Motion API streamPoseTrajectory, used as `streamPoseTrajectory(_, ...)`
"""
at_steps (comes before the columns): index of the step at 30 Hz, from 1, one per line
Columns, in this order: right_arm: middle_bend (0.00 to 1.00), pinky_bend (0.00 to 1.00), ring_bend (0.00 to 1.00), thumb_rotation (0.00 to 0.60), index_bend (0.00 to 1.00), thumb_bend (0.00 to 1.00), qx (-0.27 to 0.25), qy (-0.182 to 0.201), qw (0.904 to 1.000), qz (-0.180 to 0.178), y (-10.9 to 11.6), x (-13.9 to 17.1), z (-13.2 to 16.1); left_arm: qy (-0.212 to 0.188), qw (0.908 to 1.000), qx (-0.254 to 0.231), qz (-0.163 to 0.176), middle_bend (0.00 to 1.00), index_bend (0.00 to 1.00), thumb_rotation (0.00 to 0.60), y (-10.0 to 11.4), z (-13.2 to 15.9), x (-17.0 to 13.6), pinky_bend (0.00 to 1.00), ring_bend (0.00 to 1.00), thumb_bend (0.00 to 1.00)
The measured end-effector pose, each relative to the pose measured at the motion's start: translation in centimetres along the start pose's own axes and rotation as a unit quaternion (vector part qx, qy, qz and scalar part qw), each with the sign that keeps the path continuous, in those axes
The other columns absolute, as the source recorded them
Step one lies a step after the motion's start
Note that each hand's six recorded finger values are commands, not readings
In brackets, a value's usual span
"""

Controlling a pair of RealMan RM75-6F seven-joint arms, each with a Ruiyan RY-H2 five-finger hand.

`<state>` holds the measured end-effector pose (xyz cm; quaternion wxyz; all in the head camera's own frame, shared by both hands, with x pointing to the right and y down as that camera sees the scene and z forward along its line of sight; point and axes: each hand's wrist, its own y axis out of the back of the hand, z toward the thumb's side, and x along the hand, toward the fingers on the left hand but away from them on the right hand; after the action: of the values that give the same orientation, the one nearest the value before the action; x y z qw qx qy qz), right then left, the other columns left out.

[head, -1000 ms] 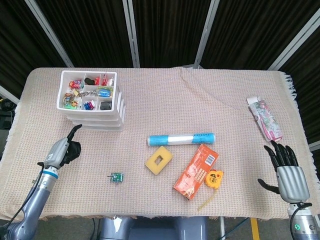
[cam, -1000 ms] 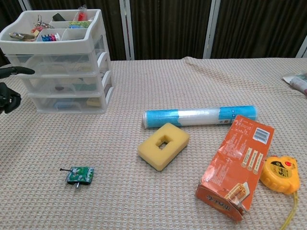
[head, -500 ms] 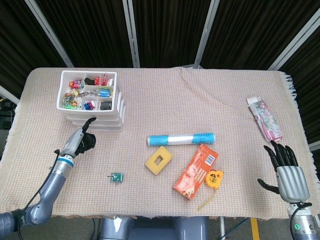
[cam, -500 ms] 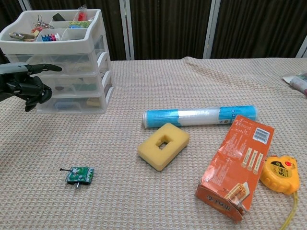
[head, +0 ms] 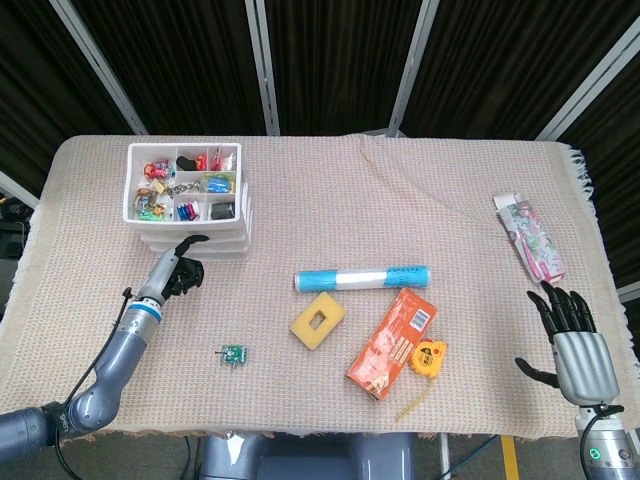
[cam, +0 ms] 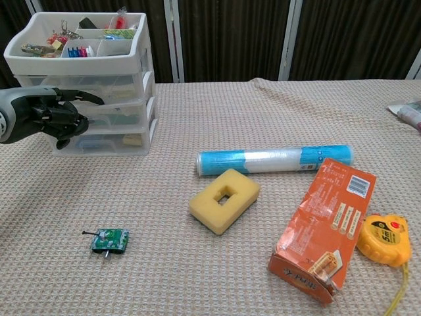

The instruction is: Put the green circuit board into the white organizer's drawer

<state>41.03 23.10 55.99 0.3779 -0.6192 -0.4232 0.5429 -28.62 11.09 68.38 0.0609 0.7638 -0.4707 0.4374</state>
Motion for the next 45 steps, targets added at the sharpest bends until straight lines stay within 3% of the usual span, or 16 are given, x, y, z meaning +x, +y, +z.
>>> streamPoseTrajectory(12,0.00,0.00,0.00,0.600,0.11,0.03,0.001,0.000,1.0000,-0.001,0.0,0.0,0.0,-0.006,1.0000,-0.003,0.003,0.86,0.41,0.600,0.4,-1.1,-1.9,0.72,0.80,1.00)
streamPoseTrajectory(24,0.00,0.00,0.00,0.600,0.11,0.03,0.002,-0.001,1.0000,-0.002,0.0,0.1,0.0,-0.023,0.9994,-0.011,0.022,0.86,0.41,0.600,2.8,-2.0,-4.8,0.72,0.80,1.00)
streamPoseTrajectory(27,0.00,0.00,0.00,0.600,0.11,0.03,0.002,-0.001,1.0000,-0.002,0.0,0.1,0.1,-0.028,0.9993,0.001,0.023,0.86,0.39,0.600,3.2,-2.0,-5.5,0.72,0.80,1.00)
streamPoseTrajectory(31,0.00,0.00,0.00,0.600,0.11,0.03,0.002,-0.001,1.0000,-0.002,0.0,0.1,0.1,-0.046,0.9972,0.052,0.029,0.87,0.27,0.600,3.6,-2.0,-6.4,0.73,0.81,1.00)
streamPoseTrajectory(35,0.00,0.00,0.00,0.600,0.11,0.03,0.002,0.000,1.0000,-0.002,0.0,0.1,0.1,-0.086,0.9844,0.144,0.053,0.90,0.24,0.600,4.3,-1.1,-7.3,0.74,0.83,1.00)
streamPoseTrajectory(39,0.00,0.00,0.00,0.600,0.11,0.03,0.002,-0.002,1.0000,0.000,0.0,0.1,0.1,-0.123,0.9614,0.229,0.089,0.91,0.21,0.600,5.5,0.4,-8.1,0.75,0.84,1.00)
streamPoseTrajectory(45,0.00,0.00,0.00,0.600,0.11,0.03,0.002,-0.003,1.0000,0.001,0.0,0.1,0.0,-0.119,0.9335,0.317,0.117,0.92,0.17,0.600,7.0,1.5,-7.6,0.75,0.84,1.00)
